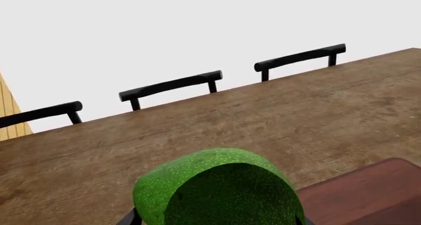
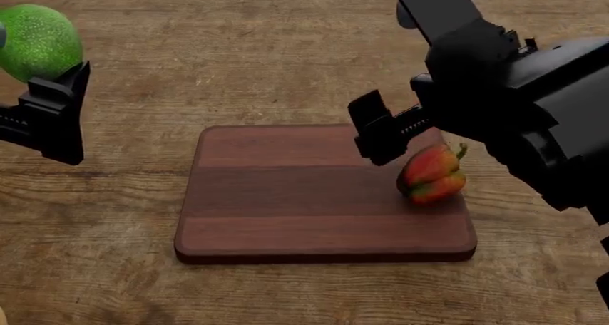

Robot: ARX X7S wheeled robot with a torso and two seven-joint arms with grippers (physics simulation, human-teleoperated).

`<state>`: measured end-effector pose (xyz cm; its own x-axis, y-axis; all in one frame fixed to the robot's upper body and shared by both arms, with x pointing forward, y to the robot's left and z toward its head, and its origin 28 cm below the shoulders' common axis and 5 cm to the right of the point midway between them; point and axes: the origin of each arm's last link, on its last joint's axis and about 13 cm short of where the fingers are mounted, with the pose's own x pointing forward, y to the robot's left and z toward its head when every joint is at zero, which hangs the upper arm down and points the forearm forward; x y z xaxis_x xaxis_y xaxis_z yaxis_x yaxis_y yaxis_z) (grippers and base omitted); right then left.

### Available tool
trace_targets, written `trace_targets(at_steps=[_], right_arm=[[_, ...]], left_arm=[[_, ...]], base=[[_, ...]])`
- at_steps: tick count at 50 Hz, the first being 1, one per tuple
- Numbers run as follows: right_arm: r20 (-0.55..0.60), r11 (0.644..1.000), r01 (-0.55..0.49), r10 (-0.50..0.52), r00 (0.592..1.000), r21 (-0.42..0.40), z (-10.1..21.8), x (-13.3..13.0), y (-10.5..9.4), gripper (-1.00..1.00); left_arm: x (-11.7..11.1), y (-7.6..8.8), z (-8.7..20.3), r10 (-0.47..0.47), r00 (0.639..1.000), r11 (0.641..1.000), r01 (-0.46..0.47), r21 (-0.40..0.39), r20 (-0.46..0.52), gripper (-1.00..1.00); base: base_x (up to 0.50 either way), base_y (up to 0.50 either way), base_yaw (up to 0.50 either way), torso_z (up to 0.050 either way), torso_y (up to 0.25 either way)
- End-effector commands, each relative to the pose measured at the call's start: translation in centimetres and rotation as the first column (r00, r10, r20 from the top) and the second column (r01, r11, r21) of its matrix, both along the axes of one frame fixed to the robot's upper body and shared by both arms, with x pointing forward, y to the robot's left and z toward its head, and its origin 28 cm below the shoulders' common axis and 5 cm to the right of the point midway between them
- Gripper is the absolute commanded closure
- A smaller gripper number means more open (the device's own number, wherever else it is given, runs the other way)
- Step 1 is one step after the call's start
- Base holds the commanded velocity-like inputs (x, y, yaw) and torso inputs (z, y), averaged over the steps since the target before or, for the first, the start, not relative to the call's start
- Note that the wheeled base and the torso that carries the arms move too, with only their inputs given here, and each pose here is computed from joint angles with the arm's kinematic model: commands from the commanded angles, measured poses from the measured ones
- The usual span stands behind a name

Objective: Place the avocado, onion, tomato and bell pepper on the cutting board.

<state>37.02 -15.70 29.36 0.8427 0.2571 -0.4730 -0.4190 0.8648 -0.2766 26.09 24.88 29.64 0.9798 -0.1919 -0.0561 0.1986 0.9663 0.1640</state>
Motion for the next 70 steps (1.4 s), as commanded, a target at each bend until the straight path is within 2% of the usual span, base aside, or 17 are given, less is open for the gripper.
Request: trace_targets(at_steps=[1,8,9,10,20,26,33,44,54,70], right_arm=[[0.077,1.0,-0.012,0.01,0.997,0.017,1.1,-2.0,0.0,-1.0],[0.162,0.998,-0.031,0.023,0.987,0.045,2.5,-4.3,0.2,-1.0],[0.245,0.991,0.012,-0.044,0.969,0.133,3.5,-7.2,-1.3,-1.0],[0.331,0.995,-0.004,-0.03,0.943,0.102,3.9,-9.0,0.3,-1.0],[0.399,0.992,-0.003,-0.047,0.916,0.124,4.6,-11.5,0.3,-1.0],[0.428,0.99,-0.008,-0.053,0.902,0.14,4.7,-12.5,0.3,-1.0],[0.445,0.988,-0.012,-0.06,0.893,0.157,4.7,-13.2,0.2,-1.0],[0.471,0.987,-0.027,-0.05,0.881,0.157,5.3,-14.5,0.6,-1.0],[0.475,0.986,-0.024,-0.059,0.878,0.168,5.0,-14.7,0.5,-1.0],[0.487,0.983,-0.015,-0.079,0.87,0.185,5.0,-15.4,0.4,-1.0]], left_arm=[[0.2,-0.4,0.3,-0.007,1.0,1.0,0.007,-0.008,0.0,1.0],[0.5,-0.9,0.1,-0.037,0.999,0.999,0.037,0.009,-0.018,1.0],[1.8,-2.0,-0.3,-0.099,0.993,0.995,0.1,0.021,-0.07,1.0],[2.1,-2.2,-0.4,-0.109,0.991,0.994,0.111,0.02,-0.082,1.0],[3.2,-3.4,-0.1,-0.183,0.973,0.982,0.187,0.011,-0.142,1.0],[4.6,-4.1,0.0,-0.229,0.951,0.973,0.232,-0.013,-0.208,1.0],[5.9,-5.1,0.2,-0.254,0.938,0.965,0.262,0.004,-0.236,1.0],[7.8,-7.2,-0.1,-0.307,0.9,0.951,0.302,-0.068,-0.31,1.0],[9.8,-8.6,-1.7,-0.314,0.869,0.949,0.286,-0.131,-0.383,1.0],[11.8,-11.9,-2.8,-0.372,0.827,0.928,0.334,-0.163,-0.423,1.0]], base=[[0.0,0.0,0.0,0.0,0.0],[0.0,0.0,0.0,0.0,0.0],[0.0,0.0,0.0,0.0,0.0],[0.0,0.0,0.0,0.0,0.0],[0.0,0.0,0.0,0.0,0.0],[0.0,0.0,0.0,0.0,0.002],[0.0,0.0,0.0,0.0,0.0],[0.0,0.0,0.0,0.0,0.0],[0.0,0.0,0.0,0.0,0.001],[0.0,0.0,0.0,0.0,0.0]])
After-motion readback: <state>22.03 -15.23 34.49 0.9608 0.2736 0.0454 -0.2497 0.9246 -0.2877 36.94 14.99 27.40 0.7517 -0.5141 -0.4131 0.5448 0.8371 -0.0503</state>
